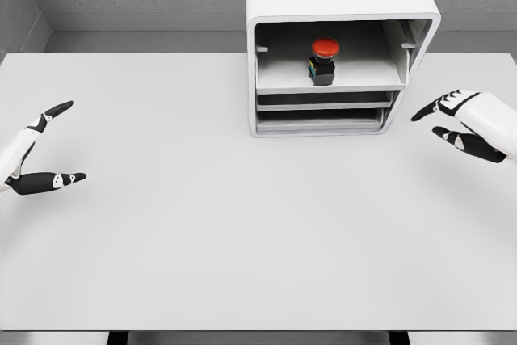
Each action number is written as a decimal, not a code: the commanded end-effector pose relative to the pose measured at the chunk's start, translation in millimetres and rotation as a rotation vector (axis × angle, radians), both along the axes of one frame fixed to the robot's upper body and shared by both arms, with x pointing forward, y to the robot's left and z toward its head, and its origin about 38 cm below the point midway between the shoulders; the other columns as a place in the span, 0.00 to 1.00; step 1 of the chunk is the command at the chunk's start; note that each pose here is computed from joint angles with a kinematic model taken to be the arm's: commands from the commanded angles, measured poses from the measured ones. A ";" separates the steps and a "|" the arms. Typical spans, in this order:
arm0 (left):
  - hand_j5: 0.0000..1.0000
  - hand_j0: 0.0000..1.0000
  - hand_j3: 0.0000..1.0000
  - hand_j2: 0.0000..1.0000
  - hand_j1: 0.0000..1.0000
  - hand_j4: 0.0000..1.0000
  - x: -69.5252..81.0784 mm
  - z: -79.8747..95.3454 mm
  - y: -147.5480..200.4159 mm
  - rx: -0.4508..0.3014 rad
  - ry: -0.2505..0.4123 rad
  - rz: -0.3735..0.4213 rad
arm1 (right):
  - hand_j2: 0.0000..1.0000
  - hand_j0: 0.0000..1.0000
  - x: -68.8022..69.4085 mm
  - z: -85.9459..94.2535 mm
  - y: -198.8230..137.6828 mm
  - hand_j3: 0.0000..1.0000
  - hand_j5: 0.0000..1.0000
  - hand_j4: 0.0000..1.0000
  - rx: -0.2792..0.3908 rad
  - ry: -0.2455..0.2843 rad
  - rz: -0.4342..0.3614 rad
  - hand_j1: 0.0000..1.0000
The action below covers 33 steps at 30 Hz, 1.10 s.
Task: Slide open multi-storey tabletop storage cabinets and put open load switch and slide close multi-storey tabletop storage cabinets
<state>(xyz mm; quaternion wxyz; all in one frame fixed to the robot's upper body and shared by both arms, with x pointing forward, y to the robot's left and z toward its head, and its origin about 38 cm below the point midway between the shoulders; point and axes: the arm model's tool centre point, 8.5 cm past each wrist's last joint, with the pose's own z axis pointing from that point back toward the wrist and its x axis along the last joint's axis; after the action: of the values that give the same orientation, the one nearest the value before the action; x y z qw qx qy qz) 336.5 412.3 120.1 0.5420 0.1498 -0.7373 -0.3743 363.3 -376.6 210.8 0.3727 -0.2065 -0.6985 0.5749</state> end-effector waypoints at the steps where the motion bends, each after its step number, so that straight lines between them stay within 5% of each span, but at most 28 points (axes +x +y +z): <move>1: 1.00 1.00 1.00 1.00 1.00 1.00 -0.1 0.2 0.5 -0.005 -0.001 0.002 | 0.60 0.60 0.0 -17.7 23.7 0.60 0.60 0.60 0.041 0.030 0.043 0.60; 6: 1.00 1.00 1.00 1.00 1.00 1.00 -1.0 -4.0 -1.8 0.005 0.012 0.002 | 0.59 0.59 8.8 -21.6 48.4 0.59 0.59 0.59 0.044 0.037 0.102 0.59; 23: 1.00 1.00 1.00 1.00 1.00 1.00 -1.6 -11.9 1.1 0.007 0.038 0.011 | 0.59 0.59 22.9 -11.4 63.8 0.59 0.59 0.59 0.057 0.003 0.129 0.59; 33: 1.00 1.00 1.00 1.00 1.00 1.00 -3.5 -16.1 -2.7 0.003 0.046 0.008 | 0.59 0.59 37.9 -19.7 66.6 0.59 0.59 0.59 0.059 0.028 0.120 0.59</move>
<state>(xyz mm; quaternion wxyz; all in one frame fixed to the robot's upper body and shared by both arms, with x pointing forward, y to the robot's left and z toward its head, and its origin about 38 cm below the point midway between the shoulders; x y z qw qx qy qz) 333.0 410.5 103.6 0.5605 0.1468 -0.7207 -0.3806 400.6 -309.7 195.3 0.3466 -0.1490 -0.7209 0.5814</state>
